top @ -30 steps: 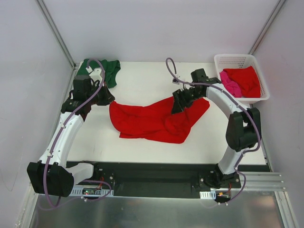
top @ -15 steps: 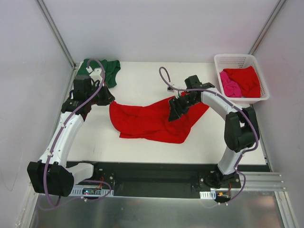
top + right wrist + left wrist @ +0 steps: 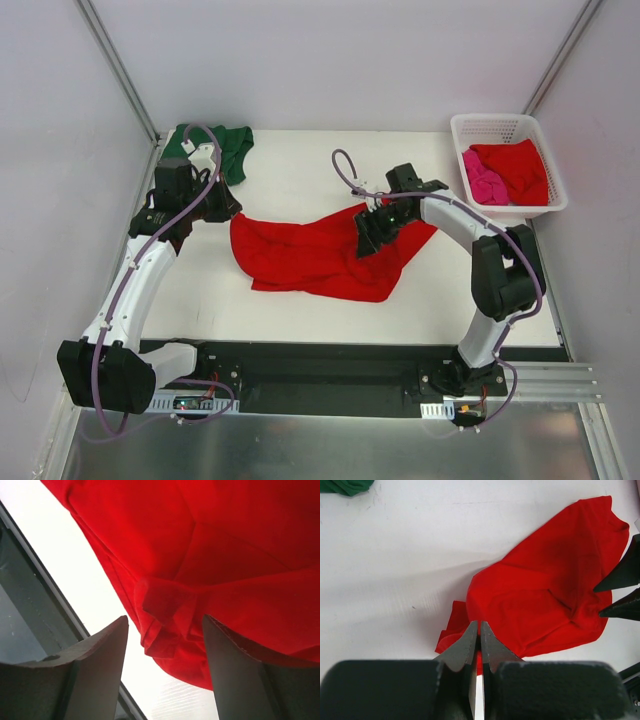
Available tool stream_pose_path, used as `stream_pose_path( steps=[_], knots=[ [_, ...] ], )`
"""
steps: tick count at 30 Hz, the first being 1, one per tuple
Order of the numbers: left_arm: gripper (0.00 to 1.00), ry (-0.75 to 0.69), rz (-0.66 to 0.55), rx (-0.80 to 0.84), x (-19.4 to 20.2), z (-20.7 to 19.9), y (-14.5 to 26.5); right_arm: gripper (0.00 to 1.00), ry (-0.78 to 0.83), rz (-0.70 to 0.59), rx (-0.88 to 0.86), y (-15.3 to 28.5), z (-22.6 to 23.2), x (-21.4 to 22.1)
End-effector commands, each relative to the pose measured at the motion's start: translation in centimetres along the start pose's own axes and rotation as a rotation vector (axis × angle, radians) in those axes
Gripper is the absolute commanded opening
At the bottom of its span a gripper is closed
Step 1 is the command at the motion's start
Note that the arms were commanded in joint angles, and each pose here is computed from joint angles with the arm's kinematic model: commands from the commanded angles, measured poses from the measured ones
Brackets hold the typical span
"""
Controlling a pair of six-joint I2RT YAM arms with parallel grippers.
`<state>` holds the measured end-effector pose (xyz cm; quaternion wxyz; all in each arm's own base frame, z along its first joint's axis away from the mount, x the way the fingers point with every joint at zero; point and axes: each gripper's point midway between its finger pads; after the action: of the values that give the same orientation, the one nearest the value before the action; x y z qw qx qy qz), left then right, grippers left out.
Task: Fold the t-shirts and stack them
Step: Flatten the tshirt out
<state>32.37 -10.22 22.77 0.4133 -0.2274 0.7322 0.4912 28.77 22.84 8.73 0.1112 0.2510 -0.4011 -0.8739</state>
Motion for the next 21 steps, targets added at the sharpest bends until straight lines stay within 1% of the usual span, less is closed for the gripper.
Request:
stream_pose_path(
  steps=[1,8,21],
  knots=[
    [0.00,-0.026,-0.016,0.017,-0.3,-0.4,0.1,0.63,0.049,-0.078,0.023,1.2,0.2,-3.1],
    [0.00,-0.029,-0.014,0.007,-0.2,-0.2,0.0,0.61,0.056,-0.083,0.002,0.8,0.3,-4.0],
    [0.00,-0.031,-0.008,0.001,-0.1,0.0,-0.1,0.57,0.042,-0.057,-0.026,-0.1,0.2,-3.5]
  ],
)
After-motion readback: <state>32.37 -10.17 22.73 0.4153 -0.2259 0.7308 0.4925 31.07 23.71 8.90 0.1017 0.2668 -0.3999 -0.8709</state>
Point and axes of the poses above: each gripper's point midway between its finger pads, its own y axis back along the fingers, its own z axis along the line the jaws close on, x = y × z, and after that the axes turned 14 degrees about -y, right-handed
